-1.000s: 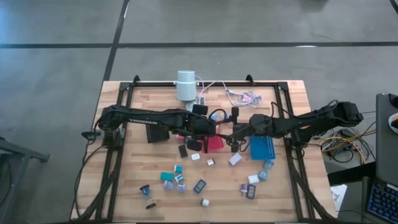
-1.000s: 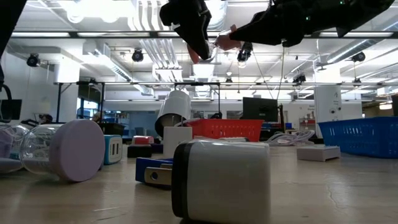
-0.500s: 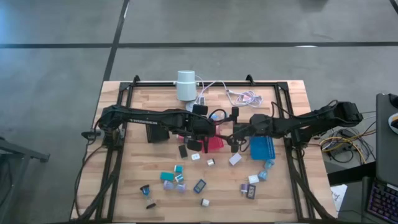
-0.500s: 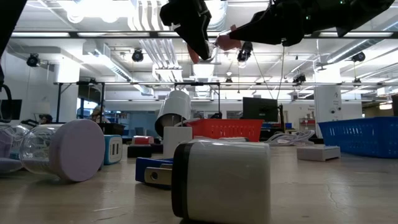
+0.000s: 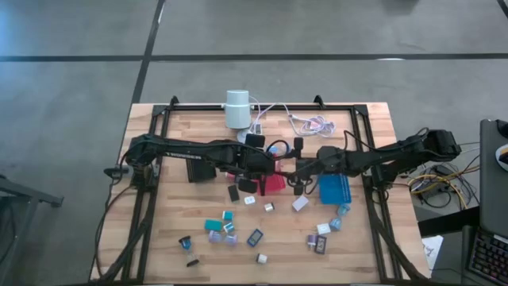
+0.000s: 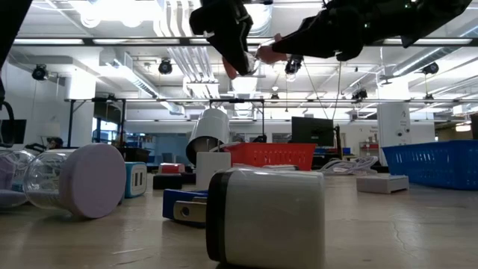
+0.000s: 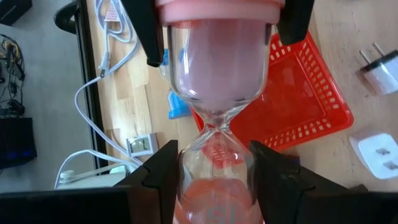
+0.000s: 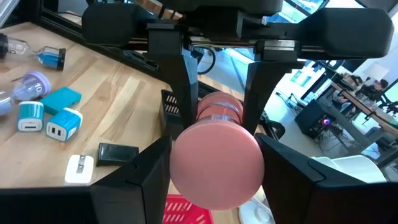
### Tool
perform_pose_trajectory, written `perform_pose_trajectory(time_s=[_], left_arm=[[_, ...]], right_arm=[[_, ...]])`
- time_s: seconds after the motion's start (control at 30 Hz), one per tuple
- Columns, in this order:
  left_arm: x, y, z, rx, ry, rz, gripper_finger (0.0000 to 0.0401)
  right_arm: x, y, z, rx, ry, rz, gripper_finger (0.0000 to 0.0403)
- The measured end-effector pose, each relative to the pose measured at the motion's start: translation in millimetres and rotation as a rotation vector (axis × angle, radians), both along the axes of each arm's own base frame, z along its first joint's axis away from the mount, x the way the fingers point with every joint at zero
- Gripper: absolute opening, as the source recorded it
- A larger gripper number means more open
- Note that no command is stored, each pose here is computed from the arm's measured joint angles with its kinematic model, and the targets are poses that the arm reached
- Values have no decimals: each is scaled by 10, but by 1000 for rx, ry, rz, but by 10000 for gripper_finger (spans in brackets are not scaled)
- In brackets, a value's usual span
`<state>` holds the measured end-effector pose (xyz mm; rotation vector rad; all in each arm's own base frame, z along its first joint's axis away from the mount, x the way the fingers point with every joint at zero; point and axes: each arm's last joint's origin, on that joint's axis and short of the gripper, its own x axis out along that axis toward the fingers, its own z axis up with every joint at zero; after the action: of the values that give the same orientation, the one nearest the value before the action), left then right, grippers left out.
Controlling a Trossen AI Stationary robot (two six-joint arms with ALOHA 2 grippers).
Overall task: Pick & Place Office items
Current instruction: Put the pink hourglass into the blue bin
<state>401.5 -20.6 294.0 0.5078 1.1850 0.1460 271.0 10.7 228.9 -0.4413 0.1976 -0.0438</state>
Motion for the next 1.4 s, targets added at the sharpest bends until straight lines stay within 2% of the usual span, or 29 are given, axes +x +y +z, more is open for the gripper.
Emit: perform_pose_trajectory(time_s=[0.27, 0.4, 0.47, 0.6, 0.7, 0.77, 0.87, 1.0, 1.1, 1.23, 1.4], left_arm=[[-108, -78, 193, -16, -56, -5, 236], [-225, -123, 332, -37, -80, 7, 256], [-329, -138, 433, -91, -82, -7, 259], [-627, -157, 604, -277, -127, -90, 251], [-962, -152, 693, -378, -223, -193, 233], [-1222, -112, 730, -407, -340, -202, 217], [-1587, -43, 603, -432, -552, -199, 186], [-1984, 5, 257, -473, -891, -227, 135], [-2216, 48, -34, -507, -1069, -209, 85], [-2453, 73, -334, -519, -1181, -210, 15], [-2656, 93, -596, -518, -1221, -219, 8]], right_arm=[[-3, 3, 11, 14, -2, 6, 195], [-4, 3, 13, 24, -3, 4, 195], [-5, 3, 9, 28, 0, 4, 195], [-6, 5, 4, 34, 6, 6, 195], [-7, 6, 1, 38, 9, 10, 195], [-7, 5, 2, 47, 7, 8, 195], [-7, 5, 8, 50, 2, 7, 195], [-7, 5, 9, 54, 0, 6, 195], [-7, 5, 8, 54, 1, 6, 195], [-8, 5, 6, 54, 1, 6, 195], [-9, 5, 4, 54, 5, 6, 195]])
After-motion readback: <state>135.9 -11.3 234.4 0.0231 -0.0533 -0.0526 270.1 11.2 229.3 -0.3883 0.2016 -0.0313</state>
